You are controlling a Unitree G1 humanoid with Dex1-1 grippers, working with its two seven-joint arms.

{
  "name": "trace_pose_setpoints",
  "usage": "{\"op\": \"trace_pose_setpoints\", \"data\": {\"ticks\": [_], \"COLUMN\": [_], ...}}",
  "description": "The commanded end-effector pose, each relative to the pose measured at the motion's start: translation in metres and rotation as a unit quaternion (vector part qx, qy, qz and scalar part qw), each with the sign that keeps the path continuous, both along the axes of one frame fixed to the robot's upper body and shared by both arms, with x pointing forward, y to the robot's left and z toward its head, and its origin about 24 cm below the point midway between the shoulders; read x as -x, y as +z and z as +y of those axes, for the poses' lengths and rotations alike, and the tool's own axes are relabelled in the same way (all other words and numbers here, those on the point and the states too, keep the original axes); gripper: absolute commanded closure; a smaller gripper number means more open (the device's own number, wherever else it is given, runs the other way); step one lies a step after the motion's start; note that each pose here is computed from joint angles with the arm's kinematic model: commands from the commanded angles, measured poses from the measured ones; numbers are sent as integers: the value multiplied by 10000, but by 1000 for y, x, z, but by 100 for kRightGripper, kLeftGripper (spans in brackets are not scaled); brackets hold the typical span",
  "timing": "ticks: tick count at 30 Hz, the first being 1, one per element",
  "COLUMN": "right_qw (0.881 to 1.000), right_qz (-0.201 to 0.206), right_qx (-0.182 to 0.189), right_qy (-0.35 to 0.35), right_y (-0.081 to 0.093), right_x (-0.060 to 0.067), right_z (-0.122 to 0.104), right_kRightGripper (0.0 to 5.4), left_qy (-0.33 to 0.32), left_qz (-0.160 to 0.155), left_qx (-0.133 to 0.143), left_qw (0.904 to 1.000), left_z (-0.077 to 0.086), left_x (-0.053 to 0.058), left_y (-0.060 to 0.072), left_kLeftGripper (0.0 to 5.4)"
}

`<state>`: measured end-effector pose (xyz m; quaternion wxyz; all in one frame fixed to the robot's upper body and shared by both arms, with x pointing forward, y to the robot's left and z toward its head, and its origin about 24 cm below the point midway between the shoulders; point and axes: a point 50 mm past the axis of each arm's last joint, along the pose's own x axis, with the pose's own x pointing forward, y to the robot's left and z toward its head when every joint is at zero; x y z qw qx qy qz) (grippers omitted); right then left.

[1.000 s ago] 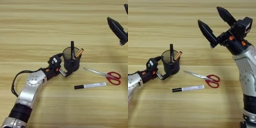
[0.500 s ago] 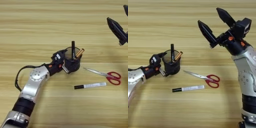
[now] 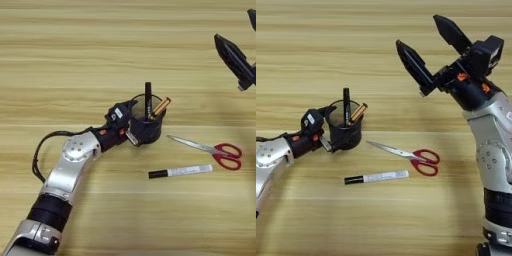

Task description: Move the objects on the table

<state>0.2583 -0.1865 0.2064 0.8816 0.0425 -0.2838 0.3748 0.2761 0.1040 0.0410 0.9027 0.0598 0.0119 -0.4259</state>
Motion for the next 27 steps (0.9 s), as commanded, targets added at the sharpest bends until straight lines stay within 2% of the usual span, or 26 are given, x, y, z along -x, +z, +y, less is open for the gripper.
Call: {"op": "trace_pose_setpoints", "data": {"ticks": [1, 14, 19, 27], "right_qw": [10000, 10000, 9999, 9975], "right_qz": [-12, 0, 65, 314], "right_qx": [26, 20, 69, 572], "right_qy": [-54, -72, -74, 270], "right_y": [0, -1, -5, -20], "right_x": [0, -1, -2, -2], "right_z": [-2, -2, -3, -1], "right_kRightGripper": [0, 0, 0, 0], "left_qy": [-99, -89, -78, -105], "left_qz": [-78, -111, -193, -334], "left_qx": [-39, -3, 45, 69], "left_qw": [9999, 9999, 9998, 9994], "left_z": [-3, -2, -2, 3], "left_x": [-2, -2, -3, -3], "left_y": [3, 3, 8, 18], "left_kLeftGripper": [69, 69, 69, 69]}}
